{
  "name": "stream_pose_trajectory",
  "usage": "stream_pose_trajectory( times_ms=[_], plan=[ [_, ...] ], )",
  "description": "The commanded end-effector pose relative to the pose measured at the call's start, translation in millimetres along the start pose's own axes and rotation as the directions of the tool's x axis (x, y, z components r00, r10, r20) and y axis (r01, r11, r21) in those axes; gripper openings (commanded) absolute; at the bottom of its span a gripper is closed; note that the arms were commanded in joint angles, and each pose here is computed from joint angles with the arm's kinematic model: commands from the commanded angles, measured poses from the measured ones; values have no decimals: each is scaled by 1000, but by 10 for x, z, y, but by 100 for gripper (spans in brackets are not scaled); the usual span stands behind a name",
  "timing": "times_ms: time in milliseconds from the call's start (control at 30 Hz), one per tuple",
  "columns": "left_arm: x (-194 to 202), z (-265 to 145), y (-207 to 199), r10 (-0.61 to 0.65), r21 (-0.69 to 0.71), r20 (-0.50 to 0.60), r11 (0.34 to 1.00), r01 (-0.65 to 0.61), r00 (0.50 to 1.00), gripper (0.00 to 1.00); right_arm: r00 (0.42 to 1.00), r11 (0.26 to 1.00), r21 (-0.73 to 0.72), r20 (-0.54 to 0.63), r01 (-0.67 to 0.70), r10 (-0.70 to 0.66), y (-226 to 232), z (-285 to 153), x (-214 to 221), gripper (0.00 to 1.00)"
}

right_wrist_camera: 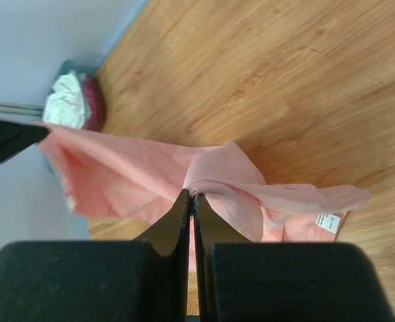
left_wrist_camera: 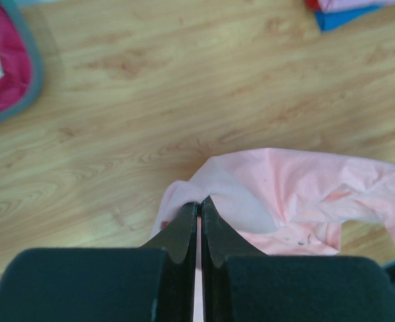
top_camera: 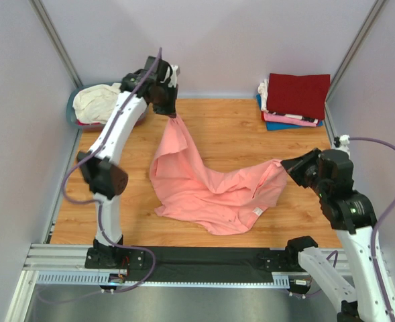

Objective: Fold and stack the t-shirts
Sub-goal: Flatten the tshirt out

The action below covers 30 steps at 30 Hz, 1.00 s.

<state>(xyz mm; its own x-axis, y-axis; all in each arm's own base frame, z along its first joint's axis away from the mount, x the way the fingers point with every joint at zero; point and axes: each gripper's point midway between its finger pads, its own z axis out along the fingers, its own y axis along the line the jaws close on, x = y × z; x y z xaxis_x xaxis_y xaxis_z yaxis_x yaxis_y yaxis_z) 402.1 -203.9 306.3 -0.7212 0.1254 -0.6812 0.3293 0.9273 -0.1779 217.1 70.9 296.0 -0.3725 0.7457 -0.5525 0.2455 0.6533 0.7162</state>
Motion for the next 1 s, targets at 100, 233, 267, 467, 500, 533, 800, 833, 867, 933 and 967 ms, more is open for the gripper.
stream_pose_trajectory(
  times_ms=[100, 233, 267, 467, 500, 533, 800, 833, 867, 933, 967],
  plan=[
    [986, 1323, 1162, -316, -136, -459, 949, 286, 830, 28, 994, 994, 83, -84, 69, -62, -74, 495, 28, 0],
    [842, 1069, 1111, -264, -117, -300, 964, 239, 917, 100, 991, 992, 84, -109, 93, -83, -90, 616, 37, 0],
    [813, 981, 1105, -255, -128, -272, 965, 228, 928, 100, 990, 991, 91, -112, 95, -84, -125, 645, 53, 0],
    [967, 411, 1090, -220, -296, -158, 941, 166, 963, 93, 989, 995, 62, -129, 84, -76, -143, 751, 144, 0],
    [1015, 388, 1040, -224, -282, -151, 943, 176, 963, 91, 987, 994, 68, -139, 84, -74, -186, 776, 184, 0],
    [1156, 391, 998, -230, -267, -152, 946, 184, 961, 86, 987, 994, 67, -142, 83, -72, -191, 786, 196, 0],
    [1792, 783, 760, -301, -171, -213, 948, 268, 929, 66, 983, 993, 71, -165, 96, -84, -278, 770, 281, 1],
    [1884, 832, 761, -303, -170, -235, 948, 268, 923, 64, 982, 993, 71, -167, 97, -84, -294, 767, 299, 0],
    [1914, 868, 756, -305, -166, -245, 948, 270, 920, 63, 982, 993, 75, -170, 96, -82, -315, 768, 316, 0],
    [1984, 981, 772, -309, -171, -268, 947, 271, 913, 60, 981, 992, 78, -175, 96, -81, -353, 766, 350, 0],
    [2009, 1015, 778, -314, -175, -276, 946, 273, 908, 59, 982, 992, 80, -173, 94, -79, -365, 771, 349, 0]
  ],
)
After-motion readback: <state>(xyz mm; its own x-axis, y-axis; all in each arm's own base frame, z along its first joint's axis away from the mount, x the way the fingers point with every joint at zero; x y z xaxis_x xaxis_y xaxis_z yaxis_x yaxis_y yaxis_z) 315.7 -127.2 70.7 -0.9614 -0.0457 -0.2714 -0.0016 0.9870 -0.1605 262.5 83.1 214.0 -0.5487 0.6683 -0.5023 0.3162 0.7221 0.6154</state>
